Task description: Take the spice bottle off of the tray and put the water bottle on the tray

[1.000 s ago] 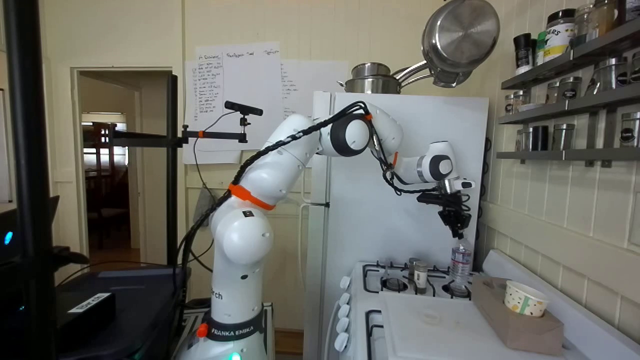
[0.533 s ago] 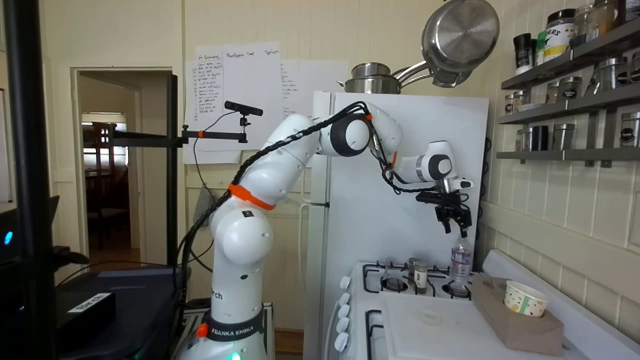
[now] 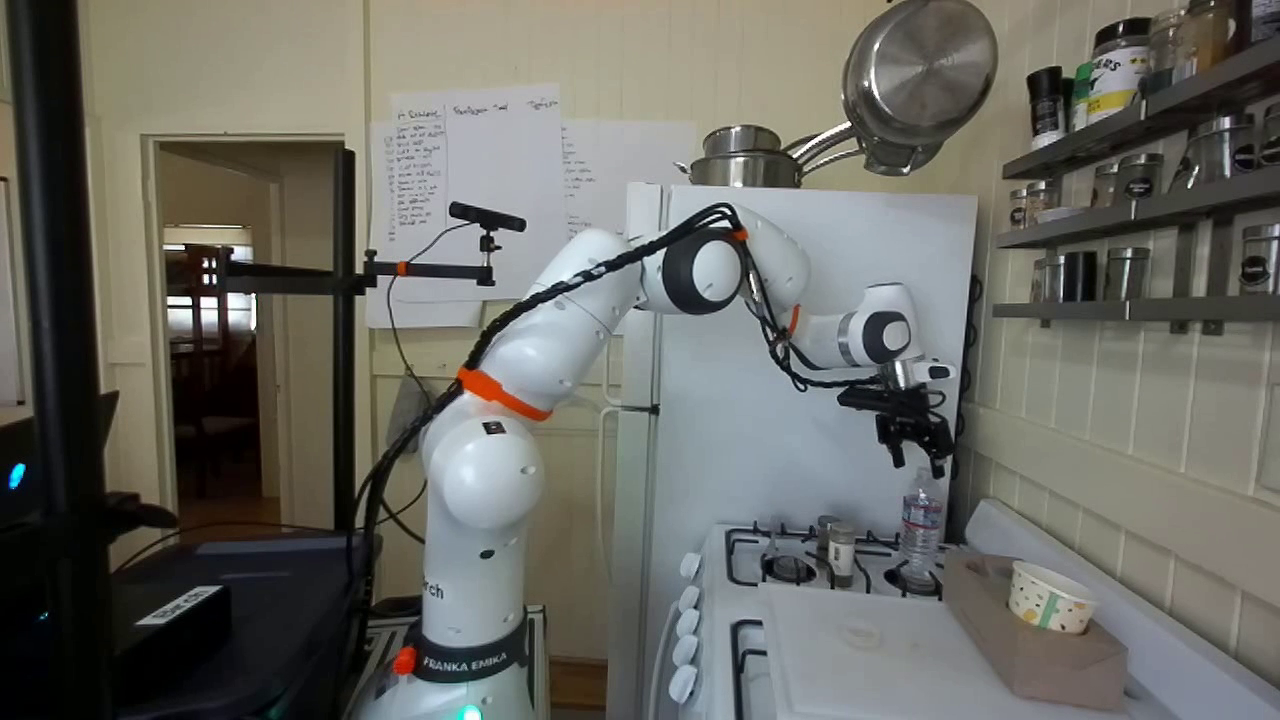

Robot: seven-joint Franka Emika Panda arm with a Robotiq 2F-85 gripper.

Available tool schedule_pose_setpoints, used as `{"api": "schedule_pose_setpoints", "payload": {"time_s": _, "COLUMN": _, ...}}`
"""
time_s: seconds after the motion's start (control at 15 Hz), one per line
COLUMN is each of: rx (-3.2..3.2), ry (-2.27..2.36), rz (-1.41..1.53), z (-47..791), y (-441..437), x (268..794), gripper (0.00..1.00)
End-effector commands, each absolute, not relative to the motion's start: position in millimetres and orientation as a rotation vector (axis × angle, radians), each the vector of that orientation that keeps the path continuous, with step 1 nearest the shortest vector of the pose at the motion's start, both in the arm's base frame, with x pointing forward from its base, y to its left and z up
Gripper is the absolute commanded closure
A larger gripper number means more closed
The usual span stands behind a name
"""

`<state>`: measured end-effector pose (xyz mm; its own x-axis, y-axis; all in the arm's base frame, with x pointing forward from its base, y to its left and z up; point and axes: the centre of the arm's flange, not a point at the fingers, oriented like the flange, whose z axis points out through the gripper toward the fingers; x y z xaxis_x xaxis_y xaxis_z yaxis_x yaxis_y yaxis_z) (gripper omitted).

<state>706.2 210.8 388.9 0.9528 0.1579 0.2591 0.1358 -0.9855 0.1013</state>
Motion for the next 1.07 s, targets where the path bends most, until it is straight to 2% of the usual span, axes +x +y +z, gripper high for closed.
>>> {"api": "schedule_pose_setpoints", "payload": {"time_s": 0.0, "rx": 3.037, "ry": 0.243, "rz": 0.419, "z": 383, "y": 210, "x": 714, "gripper": 0.36}}
{"api": "schedule_pose_setpoints", "payload": {"time_s": 0.07, "rx": 3.037, "ry": 0.246, "rz": 0.427, "z": 383, "y": 210, "x": 716, "gripper": 0.47}}
{"api": "schedule_pose_setpoints", "payload": {"time_s": 0.47, "rx": 3.011, "ry": 0.29, "rz": 0.472, "z": 384, "y": 212, "x": 725, "gripper": 0.92}}
{"api": "schedule_pose_setpoints", "payload": {"time_s": 0.8, "rx": 2.995, "ry": 0.31, "rz": 0.465, "z": 394, "y": 219, "x": 719, "gripper": 0.92}}
{"api": "schedule_pose_setpoints", "payload": {"time_s": 1.0, "rx": 2.991, "ry": 0.315, "rz": 0.507, "z": 431, "y": 229, "x": 690, "gripper": 0.92}}
